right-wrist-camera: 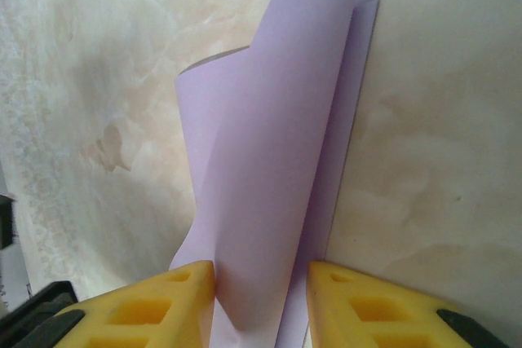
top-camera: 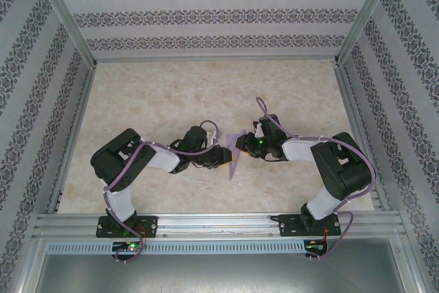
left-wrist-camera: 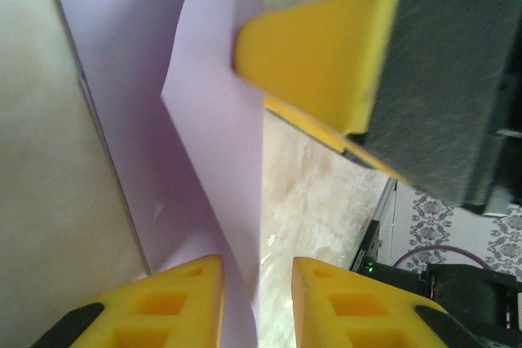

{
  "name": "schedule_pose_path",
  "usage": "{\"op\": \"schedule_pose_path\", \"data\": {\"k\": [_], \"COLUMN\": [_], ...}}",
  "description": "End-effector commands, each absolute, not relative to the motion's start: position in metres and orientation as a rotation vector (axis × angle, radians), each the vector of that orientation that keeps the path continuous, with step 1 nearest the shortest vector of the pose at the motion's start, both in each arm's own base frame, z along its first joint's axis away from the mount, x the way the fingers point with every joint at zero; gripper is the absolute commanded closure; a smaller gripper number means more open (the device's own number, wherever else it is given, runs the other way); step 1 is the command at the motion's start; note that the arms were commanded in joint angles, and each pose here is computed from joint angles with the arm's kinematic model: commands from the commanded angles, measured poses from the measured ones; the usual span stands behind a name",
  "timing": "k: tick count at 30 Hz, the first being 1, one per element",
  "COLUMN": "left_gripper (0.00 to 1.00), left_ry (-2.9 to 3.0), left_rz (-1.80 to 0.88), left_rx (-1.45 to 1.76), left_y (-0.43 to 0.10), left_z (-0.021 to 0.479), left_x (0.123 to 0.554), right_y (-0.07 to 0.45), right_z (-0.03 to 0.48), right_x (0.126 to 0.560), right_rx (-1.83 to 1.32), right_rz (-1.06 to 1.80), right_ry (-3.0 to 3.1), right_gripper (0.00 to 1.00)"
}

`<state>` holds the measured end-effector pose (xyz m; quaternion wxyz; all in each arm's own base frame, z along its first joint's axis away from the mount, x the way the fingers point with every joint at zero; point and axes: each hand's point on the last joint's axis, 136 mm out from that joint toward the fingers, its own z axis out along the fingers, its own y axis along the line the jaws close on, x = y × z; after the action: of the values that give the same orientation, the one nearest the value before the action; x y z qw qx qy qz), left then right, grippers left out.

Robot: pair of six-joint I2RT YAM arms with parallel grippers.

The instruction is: Fold a paper plane with a square sheet of paper (fold left side to right side)

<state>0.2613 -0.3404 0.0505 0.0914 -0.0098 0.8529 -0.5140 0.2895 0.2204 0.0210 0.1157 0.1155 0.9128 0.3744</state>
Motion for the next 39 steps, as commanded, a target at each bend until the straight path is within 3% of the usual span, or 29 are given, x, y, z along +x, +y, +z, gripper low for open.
{"op": "schedule_pose_path", "data": {"k": [1, 33, 39], "left_gripper": [0.71, 0.71, 0.82], "left_ry": [2.496, 2.561, 2.563], "left_rz": [-1.502, -1.467, -1.455], "left_rx": [-0.010, -0.031, -0.026], "left_y": [-0.333, -0.342, -0.343], "left_z": [0.061, 0.038, 0.037], "left_x": [0.271, 0.290, 0.292], "right_y": [0.222, 0.221, 0.221], "right_z": [-0.013, -0.016, -0.017], "right_x": [0.275, 0.272, 0.271], "right_rx": [0.299, 0.296, 0.299], "right_rz": [0.987, 0.983, 0.977], "right_ry": [2.768, 2.785, 2.792], "right_gripper": [0.64, 0.64, 0.64]}}
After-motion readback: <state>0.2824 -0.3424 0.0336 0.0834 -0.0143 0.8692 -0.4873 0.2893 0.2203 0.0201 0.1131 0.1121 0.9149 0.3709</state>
